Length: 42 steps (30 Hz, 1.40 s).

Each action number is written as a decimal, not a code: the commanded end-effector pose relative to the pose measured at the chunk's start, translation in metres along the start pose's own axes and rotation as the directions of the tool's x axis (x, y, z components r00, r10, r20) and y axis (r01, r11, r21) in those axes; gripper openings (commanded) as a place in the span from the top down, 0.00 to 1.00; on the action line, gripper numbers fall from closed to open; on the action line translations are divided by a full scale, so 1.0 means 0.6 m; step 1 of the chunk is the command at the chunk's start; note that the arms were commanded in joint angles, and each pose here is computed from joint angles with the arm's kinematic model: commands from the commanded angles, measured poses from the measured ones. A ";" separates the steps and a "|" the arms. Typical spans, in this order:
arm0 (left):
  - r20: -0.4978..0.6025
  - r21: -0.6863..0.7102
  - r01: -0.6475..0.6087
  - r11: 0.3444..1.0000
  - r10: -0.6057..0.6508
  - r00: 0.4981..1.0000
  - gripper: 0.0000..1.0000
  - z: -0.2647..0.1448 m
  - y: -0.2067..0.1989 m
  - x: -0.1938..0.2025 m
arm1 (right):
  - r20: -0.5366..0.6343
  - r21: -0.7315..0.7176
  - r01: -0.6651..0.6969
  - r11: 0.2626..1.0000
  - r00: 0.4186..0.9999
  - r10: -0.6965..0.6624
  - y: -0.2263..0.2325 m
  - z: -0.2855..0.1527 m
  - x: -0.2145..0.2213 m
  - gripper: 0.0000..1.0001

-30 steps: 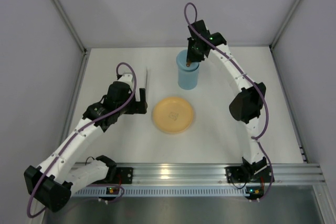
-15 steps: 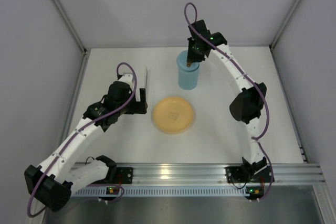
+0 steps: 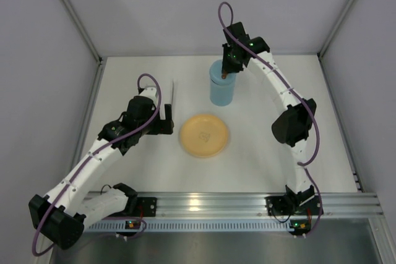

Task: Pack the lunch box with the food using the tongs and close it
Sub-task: Close the box lid on the packing box.

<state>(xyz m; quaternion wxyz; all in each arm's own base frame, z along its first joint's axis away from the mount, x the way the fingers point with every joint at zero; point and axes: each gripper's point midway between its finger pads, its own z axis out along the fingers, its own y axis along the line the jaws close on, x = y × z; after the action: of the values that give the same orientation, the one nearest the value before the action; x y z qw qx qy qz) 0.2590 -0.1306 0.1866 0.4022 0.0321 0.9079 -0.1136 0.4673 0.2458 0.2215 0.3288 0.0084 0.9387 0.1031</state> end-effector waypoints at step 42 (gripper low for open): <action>0.000 -0.009 -0.006 1.000 0.006 1.000 0.02 0.004 0.002 0.000 | 0.001 -0.041 0.026 0.999 1.000 -0.026 0.028 -0.013 0.000 1.00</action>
<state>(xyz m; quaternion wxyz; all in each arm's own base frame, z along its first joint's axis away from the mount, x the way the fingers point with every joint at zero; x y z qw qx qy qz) 0.2592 -0.1308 0.1847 0.3991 0.0325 0.9094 -0.1121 0.4636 0.2471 0.2190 0.3185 0.0050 0.9420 0.1062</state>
